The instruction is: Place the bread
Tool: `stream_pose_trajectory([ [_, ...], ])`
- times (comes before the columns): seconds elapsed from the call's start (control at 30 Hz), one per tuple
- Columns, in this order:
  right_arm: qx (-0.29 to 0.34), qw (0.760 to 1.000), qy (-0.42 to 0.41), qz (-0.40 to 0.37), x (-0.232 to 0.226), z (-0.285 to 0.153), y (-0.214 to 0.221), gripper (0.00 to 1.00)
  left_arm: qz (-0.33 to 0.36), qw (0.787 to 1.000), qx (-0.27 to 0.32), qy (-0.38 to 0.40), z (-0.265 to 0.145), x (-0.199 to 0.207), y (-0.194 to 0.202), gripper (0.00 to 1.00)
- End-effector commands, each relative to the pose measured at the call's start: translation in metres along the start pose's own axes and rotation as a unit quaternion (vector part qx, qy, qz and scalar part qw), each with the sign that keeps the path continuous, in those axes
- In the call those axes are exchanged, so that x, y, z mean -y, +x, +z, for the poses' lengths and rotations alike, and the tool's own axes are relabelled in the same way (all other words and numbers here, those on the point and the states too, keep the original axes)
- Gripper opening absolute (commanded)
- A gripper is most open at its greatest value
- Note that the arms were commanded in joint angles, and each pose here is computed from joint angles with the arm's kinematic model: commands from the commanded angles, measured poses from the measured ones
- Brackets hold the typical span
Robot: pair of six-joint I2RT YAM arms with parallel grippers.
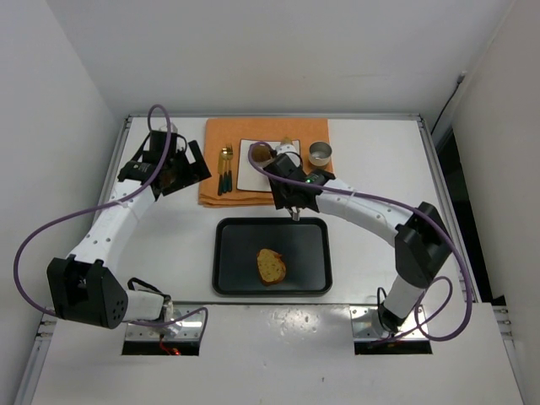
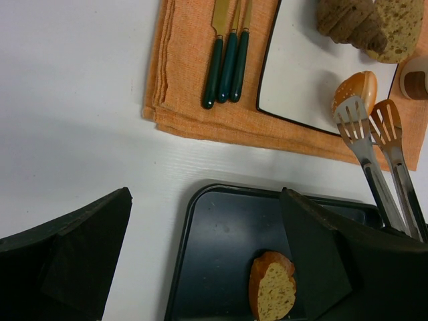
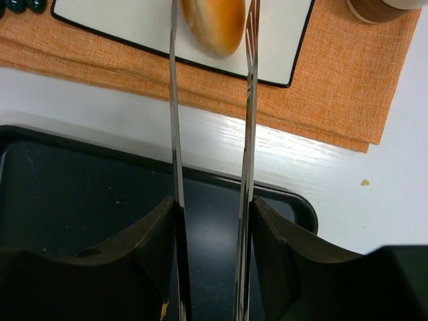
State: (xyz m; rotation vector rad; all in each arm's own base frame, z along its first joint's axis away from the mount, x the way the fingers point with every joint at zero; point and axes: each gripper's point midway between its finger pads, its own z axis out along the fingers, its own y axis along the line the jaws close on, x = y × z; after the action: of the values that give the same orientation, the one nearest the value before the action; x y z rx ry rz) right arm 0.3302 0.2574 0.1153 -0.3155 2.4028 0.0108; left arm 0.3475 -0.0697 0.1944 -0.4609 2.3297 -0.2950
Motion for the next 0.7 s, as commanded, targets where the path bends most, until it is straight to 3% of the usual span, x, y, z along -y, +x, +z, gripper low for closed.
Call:
stream_pose_trajectory([
  [0.0, 0.04, 0.999, -0.015, 0.028, -0.002, -0.014, -0.023, 0.47, -0.003, 0.999, 0.031, 0.015, -0.008, 0.007, -0.021, 0.99],
  [0.3, 0.036, 0.999, -0.009, 0.026, -0.005, -0.009, -0.03, 0.54, -0.003, 0.999, 0.035, 0.018, -0.011, 0.008, -0.022, 0.99],
  [0.67, 0.117, 0.991, -0.018, 0.064, 0.024, -0.091, -0.068, 0.54, -0.003, 0.999, 0.033, 0.022, -0.011, 0.009, -0.021, 0.99],
])
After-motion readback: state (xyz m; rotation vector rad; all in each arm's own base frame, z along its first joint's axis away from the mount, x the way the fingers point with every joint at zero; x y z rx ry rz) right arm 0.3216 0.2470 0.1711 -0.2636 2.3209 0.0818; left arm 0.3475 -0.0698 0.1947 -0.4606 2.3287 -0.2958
